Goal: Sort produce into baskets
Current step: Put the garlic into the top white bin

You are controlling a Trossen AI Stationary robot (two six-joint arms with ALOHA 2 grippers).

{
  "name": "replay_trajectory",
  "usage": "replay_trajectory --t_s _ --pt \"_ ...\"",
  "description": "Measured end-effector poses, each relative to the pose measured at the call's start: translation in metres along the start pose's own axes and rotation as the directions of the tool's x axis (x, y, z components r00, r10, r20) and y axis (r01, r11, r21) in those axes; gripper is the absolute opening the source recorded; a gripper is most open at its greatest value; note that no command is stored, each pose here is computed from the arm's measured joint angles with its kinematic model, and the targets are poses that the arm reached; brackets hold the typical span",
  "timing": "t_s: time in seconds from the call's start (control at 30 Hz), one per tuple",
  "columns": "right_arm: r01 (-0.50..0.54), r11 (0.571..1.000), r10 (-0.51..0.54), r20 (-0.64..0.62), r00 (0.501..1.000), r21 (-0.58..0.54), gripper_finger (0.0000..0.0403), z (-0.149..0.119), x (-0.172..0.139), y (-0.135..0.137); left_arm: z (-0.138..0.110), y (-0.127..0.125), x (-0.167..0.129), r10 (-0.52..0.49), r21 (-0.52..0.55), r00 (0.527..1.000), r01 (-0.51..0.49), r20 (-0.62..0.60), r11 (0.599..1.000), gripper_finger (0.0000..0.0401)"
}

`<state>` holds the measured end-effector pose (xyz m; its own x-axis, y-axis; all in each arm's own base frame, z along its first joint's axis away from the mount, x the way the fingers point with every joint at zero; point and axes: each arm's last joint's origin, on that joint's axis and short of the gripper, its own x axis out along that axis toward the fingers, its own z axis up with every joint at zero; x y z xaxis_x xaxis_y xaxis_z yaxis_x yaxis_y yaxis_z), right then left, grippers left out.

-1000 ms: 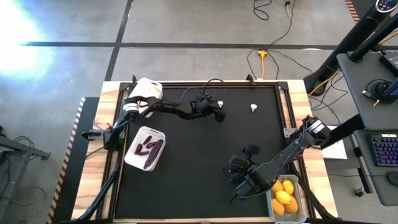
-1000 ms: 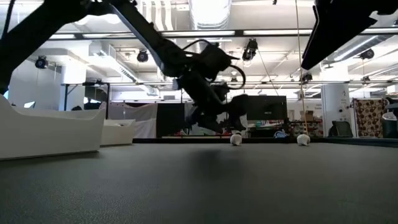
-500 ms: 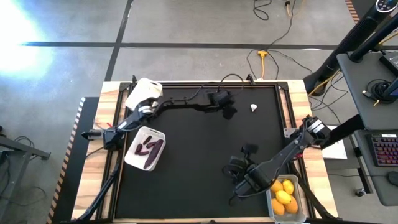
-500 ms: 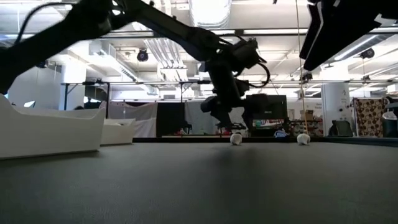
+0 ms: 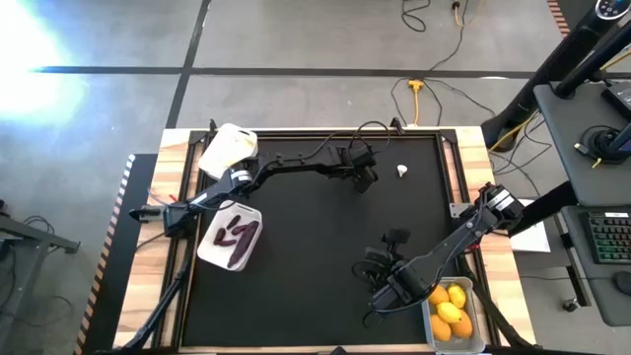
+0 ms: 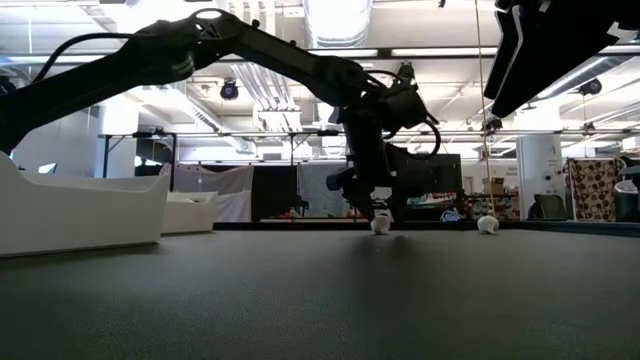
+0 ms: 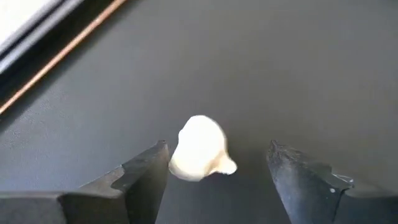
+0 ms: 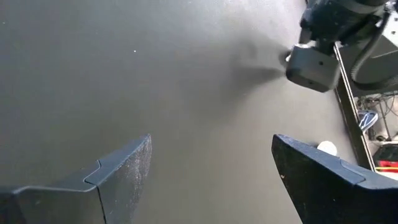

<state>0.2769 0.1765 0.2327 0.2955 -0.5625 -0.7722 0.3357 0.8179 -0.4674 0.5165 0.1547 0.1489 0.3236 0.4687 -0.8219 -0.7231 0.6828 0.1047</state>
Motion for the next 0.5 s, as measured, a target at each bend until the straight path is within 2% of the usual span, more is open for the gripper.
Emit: replay_trajectory --t_s 0.17,0.33,0.4,0.5 --pt "0.000 1.000 0.000 0.000 1.000 0.007 0.0325 0.000 0.000 0.000 -0.004 -0.006 -0.004 -0.055 0.077 0.998 0.058 -0.037 0.995 0.0237" --pt "0.000 1.000 0.000 0.000 1.000 0.008 0.0325 0.000 0.000 0.000 -0.013 -0.025 -0.012 -0.095 0.118 0.994 0.102 -0.061 0.988 0.0223" --pt "0.000 1.000 0.000 0.000 1.000 0.008 0.0325 0.000 0.000 0.000 -0.015 -0.032 -0.016 -0.083 0.127 0.996 0.086 -0.032 0.988 0.0222" --pt "0.000 1.000 0.000 0.000 1.000 0.010 0.0325 0.000 0.000 0.000 -0.015 -0.034 -0.018 0.011 0.117 0.999 -0.014 0.034 0.993 0.0223"
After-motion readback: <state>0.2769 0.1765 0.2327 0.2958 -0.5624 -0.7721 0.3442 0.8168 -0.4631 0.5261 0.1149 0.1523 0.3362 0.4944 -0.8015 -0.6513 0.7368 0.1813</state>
